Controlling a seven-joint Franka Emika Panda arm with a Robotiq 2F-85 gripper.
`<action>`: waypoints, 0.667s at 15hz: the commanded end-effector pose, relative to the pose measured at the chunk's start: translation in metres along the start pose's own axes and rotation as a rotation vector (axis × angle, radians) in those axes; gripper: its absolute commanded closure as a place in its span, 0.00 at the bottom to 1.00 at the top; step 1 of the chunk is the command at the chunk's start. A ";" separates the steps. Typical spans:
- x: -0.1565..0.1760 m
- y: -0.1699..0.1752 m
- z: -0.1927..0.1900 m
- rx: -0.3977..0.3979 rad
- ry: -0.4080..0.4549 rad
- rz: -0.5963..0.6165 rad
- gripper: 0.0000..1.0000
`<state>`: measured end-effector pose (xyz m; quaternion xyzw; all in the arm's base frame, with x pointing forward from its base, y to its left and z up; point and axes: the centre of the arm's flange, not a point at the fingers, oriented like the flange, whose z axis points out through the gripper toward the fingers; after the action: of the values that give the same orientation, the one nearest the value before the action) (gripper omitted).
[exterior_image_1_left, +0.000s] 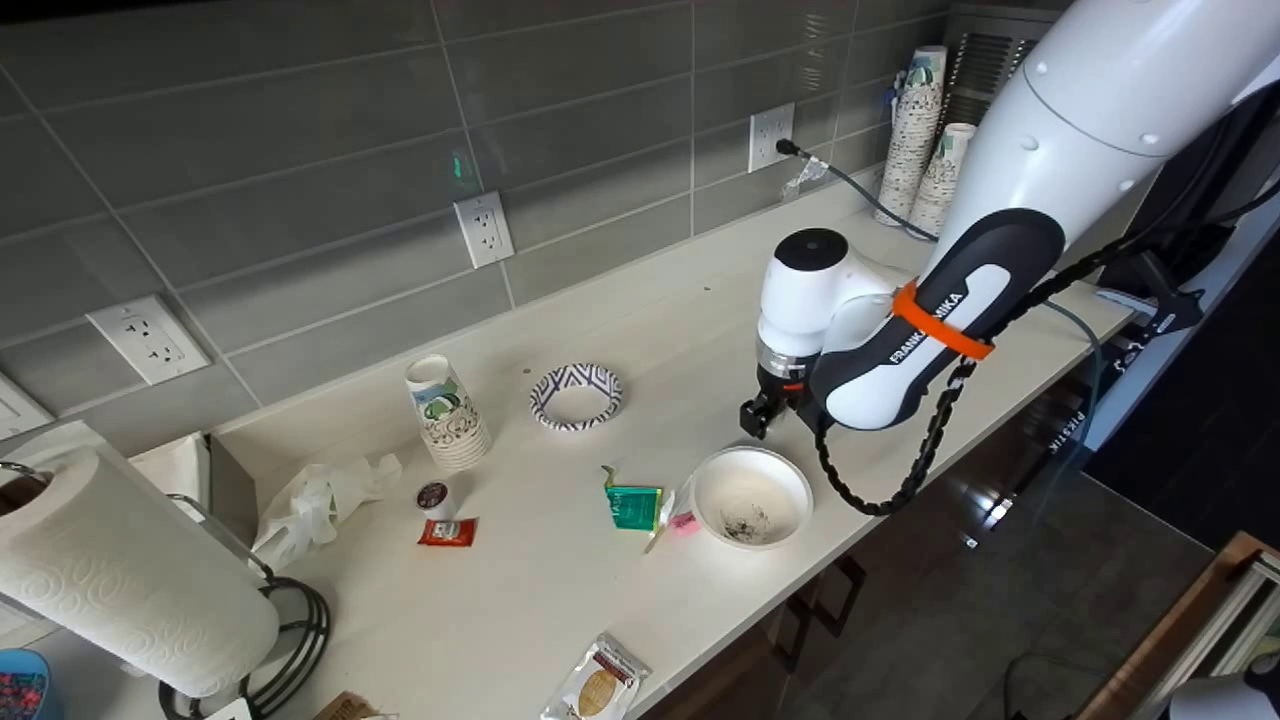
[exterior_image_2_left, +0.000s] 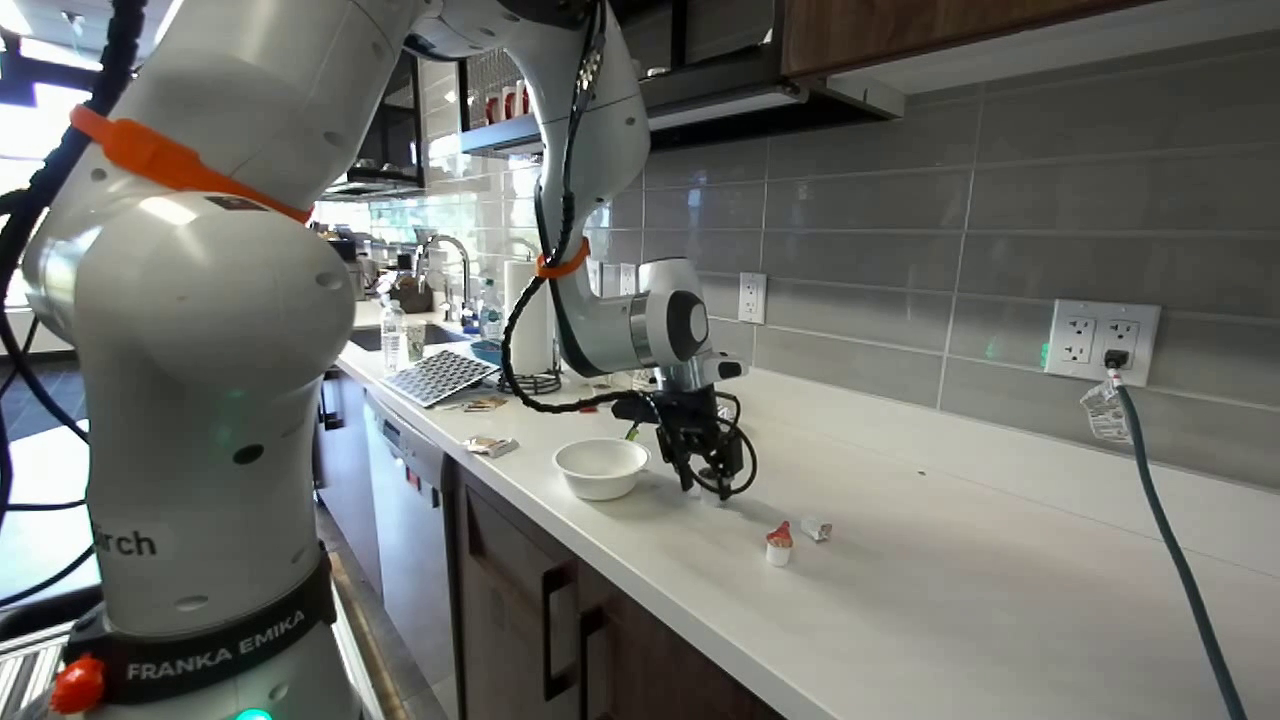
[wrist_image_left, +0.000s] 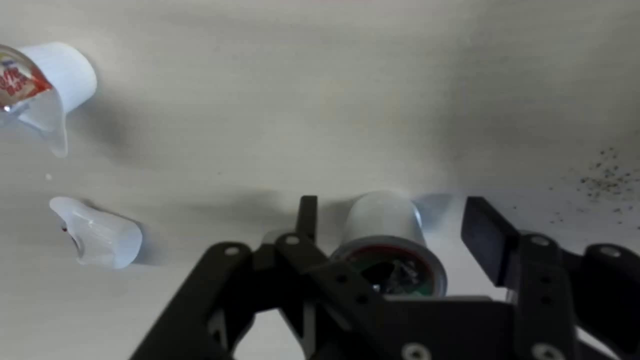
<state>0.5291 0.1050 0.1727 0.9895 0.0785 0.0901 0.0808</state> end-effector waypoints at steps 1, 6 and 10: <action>0.011 -0.010 -0.020 -0.030 -0.006 0.002 0.00; 0.038 -0.008 -0.023 -0.133 -0.234 -0.053 0.00; 0.029 -0.003 -0.029 -0.170 -0.302 -0.062 0.00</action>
<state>0.5512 0.1169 0.2048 0.9785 0.0880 -0.0565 0.1779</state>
